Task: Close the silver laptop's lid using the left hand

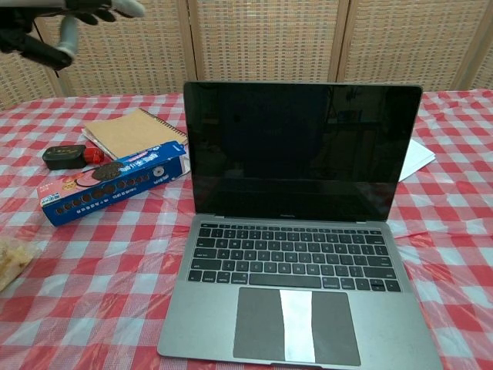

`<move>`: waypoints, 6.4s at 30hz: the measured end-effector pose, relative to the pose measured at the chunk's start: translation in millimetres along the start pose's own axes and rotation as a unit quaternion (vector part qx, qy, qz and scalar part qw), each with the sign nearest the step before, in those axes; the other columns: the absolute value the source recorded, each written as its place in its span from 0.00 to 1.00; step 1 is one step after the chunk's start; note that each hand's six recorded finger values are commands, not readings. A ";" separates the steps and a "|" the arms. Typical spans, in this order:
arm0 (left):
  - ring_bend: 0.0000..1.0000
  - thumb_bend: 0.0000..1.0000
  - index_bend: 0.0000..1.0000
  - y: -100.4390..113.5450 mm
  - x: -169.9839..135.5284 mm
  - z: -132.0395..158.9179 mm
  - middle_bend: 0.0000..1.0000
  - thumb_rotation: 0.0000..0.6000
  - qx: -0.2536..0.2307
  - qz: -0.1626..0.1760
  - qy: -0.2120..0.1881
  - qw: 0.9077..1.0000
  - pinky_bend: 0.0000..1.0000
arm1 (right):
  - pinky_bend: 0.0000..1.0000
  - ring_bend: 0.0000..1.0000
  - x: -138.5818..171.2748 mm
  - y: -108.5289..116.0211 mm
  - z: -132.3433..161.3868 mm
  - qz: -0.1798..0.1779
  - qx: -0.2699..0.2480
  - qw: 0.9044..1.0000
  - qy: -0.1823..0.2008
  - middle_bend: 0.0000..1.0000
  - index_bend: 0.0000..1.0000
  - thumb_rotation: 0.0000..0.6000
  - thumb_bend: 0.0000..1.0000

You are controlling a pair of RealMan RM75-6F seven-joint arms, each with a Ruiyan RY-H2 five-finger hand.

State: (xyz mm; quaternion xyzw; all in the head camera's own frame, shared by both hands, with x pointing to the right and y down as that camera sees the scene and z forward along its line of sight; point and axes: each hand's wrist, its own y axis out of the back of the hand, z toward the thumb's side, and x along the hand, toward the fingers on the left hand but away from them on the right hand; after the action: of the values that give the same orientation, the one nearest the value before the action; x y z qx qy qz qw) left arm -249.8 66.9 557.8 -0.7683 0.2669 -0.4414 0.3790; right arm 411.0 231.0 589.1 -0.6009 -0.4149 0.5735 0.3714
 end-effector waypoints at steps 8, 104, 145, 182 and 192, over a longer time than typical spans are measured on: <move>0.03 1.00 0.07 11.4 62.3 32.0 0.00 1.00 -0.018 -0.002 -0.029 0.999 0.19 | 0.00 0.00 -7.6 -3.9 -13.9 0.008 0.000 1.000 -0.023 0.00 0.00 1.00 0.63; 0.42 1.00 0.50 -98.5 31.4 152.2 0.38 1.00 -0.128 -0.259 -0.130 0.948 0.46 | 0.00 0.00 -4.5 4.5 -9.2 0.001 -0.022 1.000 -0.013 0.00 0.01 1.00 0.65; 0.42 1.00 0.48 -173.5 8.0 131.2 0.38 1.00 -0.107 -0.340 -0.102 0.929 0.45 | 0.00 0.00 -3.1 4.6 -7.0 0.006 -0.025 1.000 -0.012 0.00 0.01 1.00 0.65; 0.00 0.16 0.00 -95.3 -35.1 44.6 0.00 1.00 -0.096 -0.095 -0.035 0.990 0.00 | 0.00 0.00 5.7 0.4 2.0 0.016 -0.018 1.000 0.005 0.00 0.00 1.00 0.62; 0.00 0.04 0.00 -82.3 -120.1 -51.1 0.00 1.00 0.091 0.093 0.147 0.981 0.00 | 0.00 0.00 9.7 -3.7 11.3 0.024 -0.010 0.999 0.022 0.00 0.00 1.00 0.60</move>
State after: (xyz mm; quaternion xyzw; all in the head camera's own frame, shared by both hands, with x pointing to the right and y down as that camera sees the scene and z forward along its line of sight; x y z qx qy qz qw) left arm -344.7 185.5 584.5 -0.6293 0.3486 -0.5347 0.4433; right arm 399.4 241.0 588.0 -0.6266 -0.3977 0.5647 0.3610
